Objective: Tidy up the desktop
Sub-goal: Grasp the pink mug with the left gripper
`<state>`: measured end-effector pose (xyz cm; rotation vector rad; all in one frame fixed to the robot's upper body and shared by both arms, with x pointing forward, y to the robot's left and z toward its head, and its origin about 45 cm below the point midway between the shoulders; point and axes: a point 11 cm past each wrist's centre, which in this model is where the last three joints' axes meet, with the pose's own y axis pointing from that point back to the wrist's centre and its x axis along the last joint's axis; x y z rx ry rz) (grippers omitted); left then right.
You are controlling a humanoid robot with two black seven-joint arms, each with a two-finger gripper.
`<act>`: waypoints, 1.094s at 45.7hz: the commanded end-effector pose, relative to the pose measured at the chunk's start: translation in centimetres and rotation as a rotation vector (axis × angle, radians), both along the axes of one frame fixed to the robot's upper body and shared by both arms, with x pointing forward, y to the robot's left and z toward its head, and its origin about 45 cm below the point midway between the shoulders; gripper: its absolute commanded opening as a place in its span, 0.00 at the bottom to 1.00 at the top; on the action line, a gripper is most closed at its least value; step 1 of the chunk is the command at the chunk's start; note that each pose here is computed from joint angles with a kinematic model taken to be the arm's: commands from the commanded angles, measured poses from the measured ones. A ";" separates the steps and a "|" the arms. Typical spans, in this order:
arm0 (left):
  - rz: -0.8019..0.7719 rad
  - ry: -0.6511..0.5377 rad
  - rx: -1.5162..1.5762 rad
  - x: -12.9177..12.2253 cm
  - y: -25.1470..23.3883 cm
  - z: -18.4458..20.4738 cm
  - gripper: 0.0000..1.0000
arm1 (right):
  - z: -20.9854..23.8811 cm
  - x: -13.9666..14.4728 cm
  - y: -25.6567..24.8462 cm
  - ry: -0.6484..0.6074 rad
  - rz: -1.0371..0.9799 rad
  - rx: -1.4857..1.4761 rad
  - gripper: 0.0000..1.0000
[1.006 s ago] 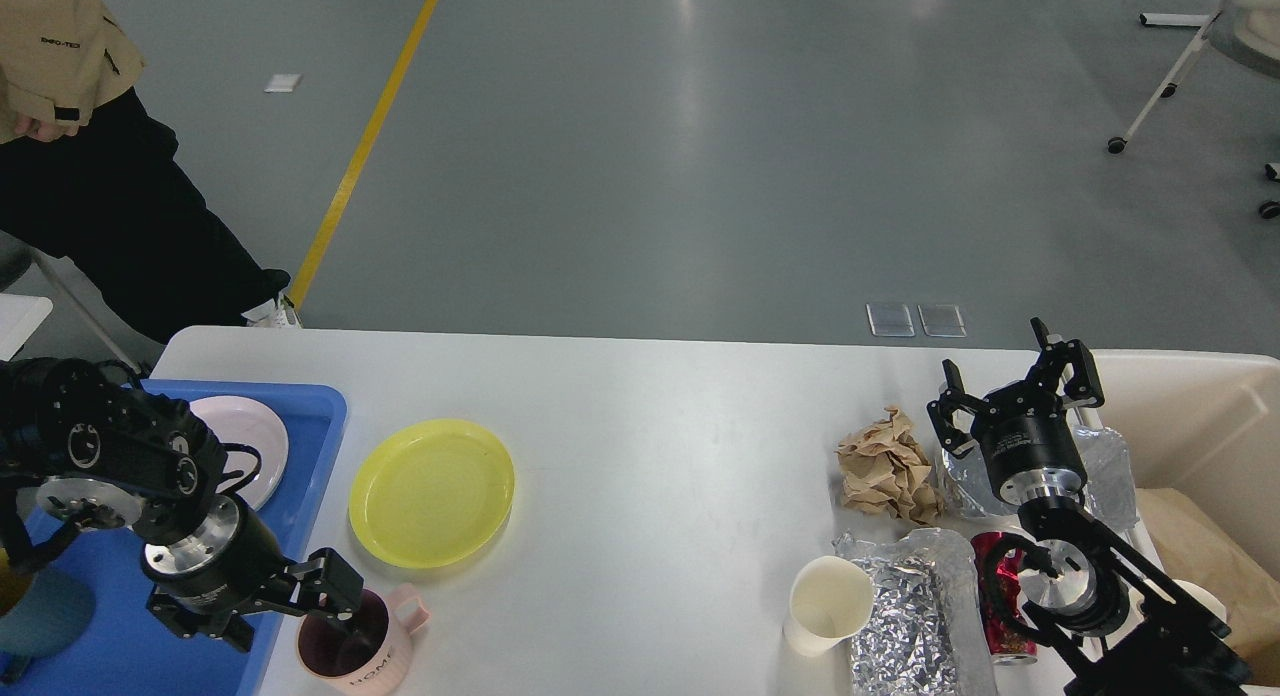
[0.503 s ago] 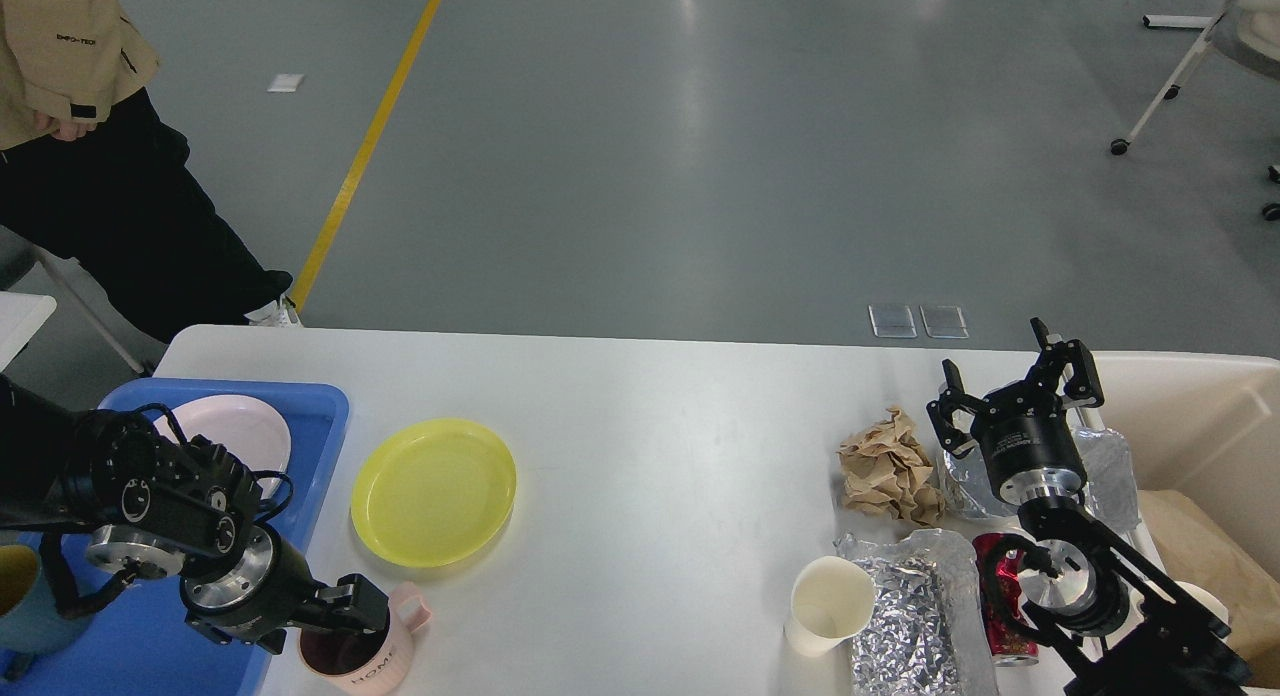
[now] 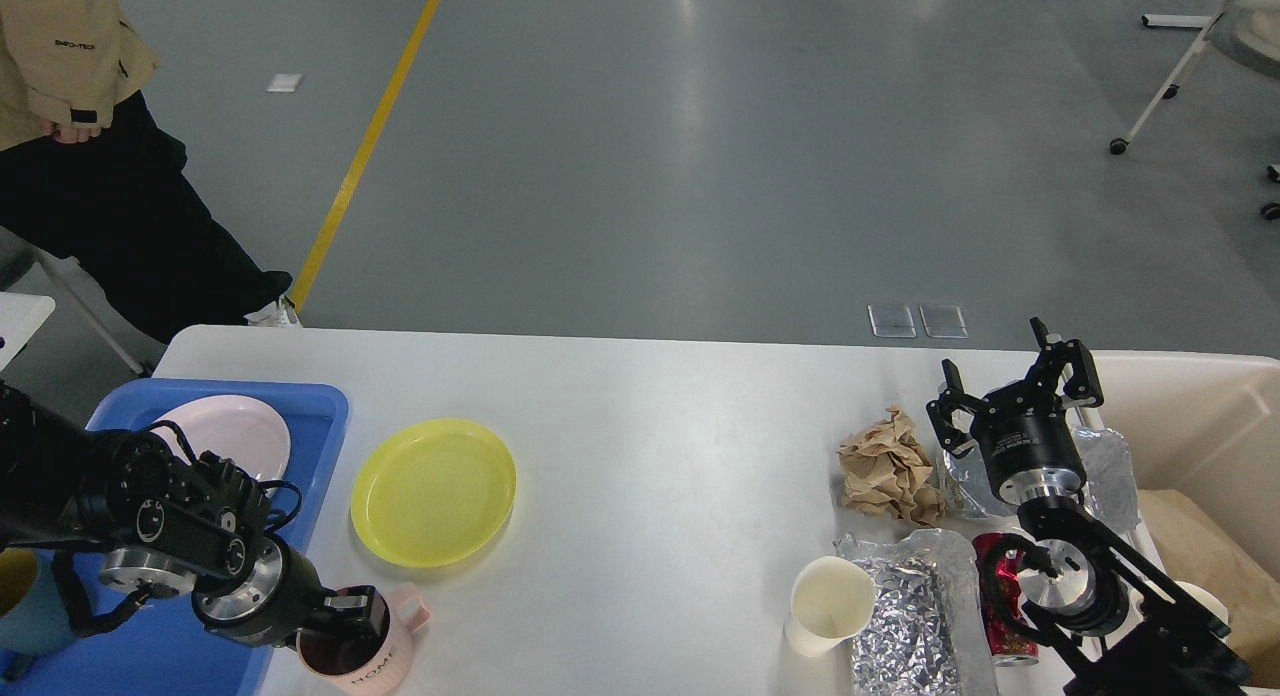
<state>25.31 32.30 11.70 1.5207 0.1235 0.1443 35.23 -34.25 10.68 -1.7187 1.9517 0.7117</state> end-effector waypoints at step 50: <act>0.020 -0.015 0.089 0.9 1.6 3.6 0.01 | -0.1 -0.1 0.0 0.002 0.001 0.000 1.00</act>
